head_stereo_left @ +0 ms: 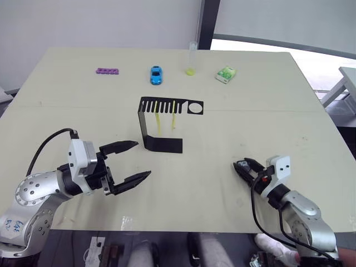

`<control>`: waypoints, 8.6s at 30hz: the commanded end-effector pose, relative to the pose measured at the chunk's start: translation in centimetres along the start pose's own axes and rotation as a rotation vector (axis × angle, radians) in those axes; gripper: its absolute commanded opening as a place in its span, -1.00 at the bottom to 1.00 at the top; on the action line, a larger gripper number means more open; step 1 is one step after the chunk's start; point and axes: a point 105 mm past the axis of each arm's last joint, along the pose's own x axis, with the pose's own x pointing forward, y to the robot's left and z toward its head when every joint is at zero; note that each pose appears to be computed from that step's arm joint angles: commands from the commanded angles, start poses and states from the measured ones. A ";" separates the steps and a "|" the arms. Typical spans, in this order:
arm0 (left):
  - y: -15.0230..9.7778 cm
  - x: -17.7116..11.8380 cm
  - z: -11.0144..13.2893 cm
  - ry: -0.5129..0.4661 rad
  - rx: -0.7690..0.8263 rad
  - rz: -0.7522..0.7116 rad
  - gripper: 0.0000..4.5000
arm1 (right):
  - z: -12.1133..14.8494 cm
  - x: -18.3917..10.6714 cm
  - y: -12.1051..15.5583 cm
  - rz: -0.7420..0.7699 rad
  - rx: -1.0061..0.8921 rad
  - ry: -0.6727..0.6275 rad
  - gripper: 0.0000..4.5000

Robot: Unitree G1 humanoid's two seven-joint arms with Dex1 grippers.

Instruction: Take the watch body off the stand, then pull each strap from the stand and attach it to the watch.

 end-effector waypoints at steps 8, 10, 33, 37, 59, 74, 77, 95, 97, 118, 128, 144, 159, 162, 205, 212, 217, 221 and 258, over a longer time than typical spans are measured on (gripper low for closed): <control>0.4 0.2 0.4 -0.019 0.031 -0.001 1.00 | 0.1 0.6 -1.7 -0.028 -0.014 -0.029 -0.15; 0.5 0.2 0.4 -0.018 0.032 -0.001 1.00 | 0.3 0.7 -1.8 -0.015 -0.013 -0.038 0.07; 4.5 -12.4 -3.7 0.211 0.029 0.543 1.00 | 4.1 -12.4 -8.8 0.001 -0.393 0.143 0.97; 4.9 -15.3 -4.9 0.255 0.044 0.665 1.00 | 3.6 -14.3 -12.1 -0.132 -0.450 0.156 0.97; 2.2 0.7 -2.0 0.014 0.023 0.621 1.00 | 6.8 0.9 3.1 0.490 -0.324 -0.231 0.97; 5.3 6.5 -3.3 -0.010 -0.008 0.875 1.00 | 5.9 2.3 4.6 0.556 -0.312 -0.210 0.97; 5.6 7.3 -3.2 -0.022 -0.012 0.873 1.00 | 5.8 2.4 4.9 0.555 -0.310 -0.211 0.97; 6.1 9.4 -2.9 -0.056 0.005 0.841 -0.27 | 5.2 2.4 6.1 0.523 -0.289 -0.212 1.00; 6.1 9.4 -2.8 -0.053 0.012 0.843 -0.67 | 5.2 2.4 6.3 0.515 -0.269 -0.217 1.00; 7.4 9.3 -2.7 -0.040 -0.022 0.995 -0.96 | 10.7 8.2 13.2 0.243 0.007 -0.369 1.00; 6.9 9.8 -3.1 -0.024 -0.035 0.969 -0.96 | 10.6 10.2 14.2 0.207 0.008 -0.346 1.00; 6.9 9.7 -3.2 -0.017 -0.026 0.959 -0.96 | 11.7 11.7 13.3 0.119 0.013 -0.377 1.00; 7.4 9.3 -3.5 -0.004 -0.027 0.972 -1.00 | 12.5 11.5 15.0 0.212 0.021 -0.417 -0.99; 7.4 9.2 -3.5 -0.004 -0.025 0.975 -1.00 | 12.8 11.2 15.3 0.230 -0.016 -0.437 -0.99; 6.6 10.3 -3.2 0.026 0.032 0.922 -1.00 | 12.6 10.4 15.6 0.169 -0.567 -0.495 -0.99; 6.6 10.3 -3.3 0.034 0.034 0.916 -1.00 | 13.1 10.9 15.3 0.134 -0.645 -0.521 -0.99; 6.7 10.3 -3.3 0.036 0.036 0.919 -1.00 | 13.5 10.9 15.2 0.121 -0.648 -0.542 -0.99; 6.8 10.2 -3.4 0.038 0.036 0.927 -1.00 | 14.1 10.6 15.3 0.120 -0.662 -0.586 -0.99; 3.4 6.8 -3.5 0.056 0.025 0.764 0.99 | 9.0 4.3 11.0 0.503 -0.552 -0.412 -1.00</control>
